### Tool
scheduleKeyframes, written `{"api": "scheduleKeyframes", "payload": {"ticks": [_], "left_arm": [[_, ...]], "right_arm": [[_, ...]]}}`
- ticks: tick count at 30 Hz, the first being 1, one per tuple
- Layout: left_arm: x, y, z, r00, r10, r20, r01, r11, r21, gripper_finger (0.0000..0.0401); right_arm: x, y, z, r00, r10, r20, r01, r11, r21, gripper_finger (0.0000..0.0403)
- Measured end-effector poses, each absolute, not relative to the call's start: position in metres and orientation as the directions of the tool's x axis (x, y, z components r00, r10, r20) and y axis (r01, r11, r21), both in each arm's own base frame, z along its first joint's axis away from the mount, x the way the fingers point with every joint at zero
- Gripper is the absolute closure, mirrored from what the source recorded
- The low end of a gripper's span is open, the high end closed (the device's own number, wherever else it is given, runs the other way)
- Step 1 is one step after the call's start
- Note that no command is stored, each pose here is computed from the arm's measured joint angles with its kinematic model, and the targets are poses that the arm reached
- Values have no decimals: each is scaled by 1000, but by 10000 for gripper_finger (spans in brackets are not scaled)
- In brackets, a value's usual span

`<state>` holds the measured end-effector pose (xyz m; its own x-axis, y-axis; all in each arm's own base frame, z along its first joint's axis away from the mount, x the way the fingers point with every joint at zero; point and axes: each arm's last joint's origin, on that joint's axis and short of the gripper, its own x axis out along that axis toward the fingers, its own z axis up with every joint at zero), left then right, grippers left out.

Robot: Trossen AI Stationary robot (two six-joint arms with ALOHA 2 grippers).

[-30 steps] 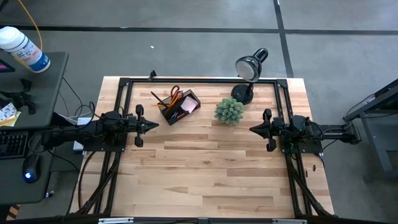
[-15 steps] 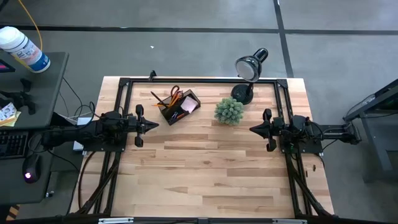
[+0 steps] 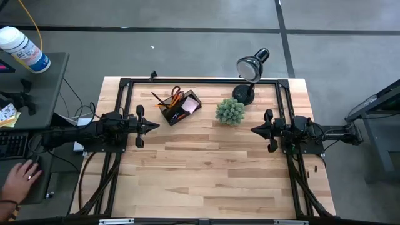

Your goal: Pick and place office supplies into organizer

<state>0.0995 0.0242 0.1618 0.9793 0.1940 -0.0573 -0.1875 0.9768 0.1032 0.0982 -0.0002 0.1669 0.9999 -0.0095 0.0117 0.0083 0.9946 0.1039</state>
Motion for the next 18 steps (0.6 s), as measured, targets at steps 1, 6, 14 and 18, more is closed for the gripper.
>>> {"api": "scheduleKeyframes", "payload": {"ticks": [1,6,14,18], "left_arm": [[99,24,162,979,194,-57,-187,977,103,400],[99,24,162,979,194,-58,-188,977,103,400],[99,24,162,979,194,-57,-188,977,103,400],[99,24,162,979,194,-57,-188,977,103,400]], "right_arm": [[98,0,167,1000,-9,12,8,995,104,400],[98,0,167,1000,-10,12,8,995,104,399],[98,0,167,1000,-10,12,8,995,104,397],[98,0,167,1000,-10,12,8,995,104,399]]}}
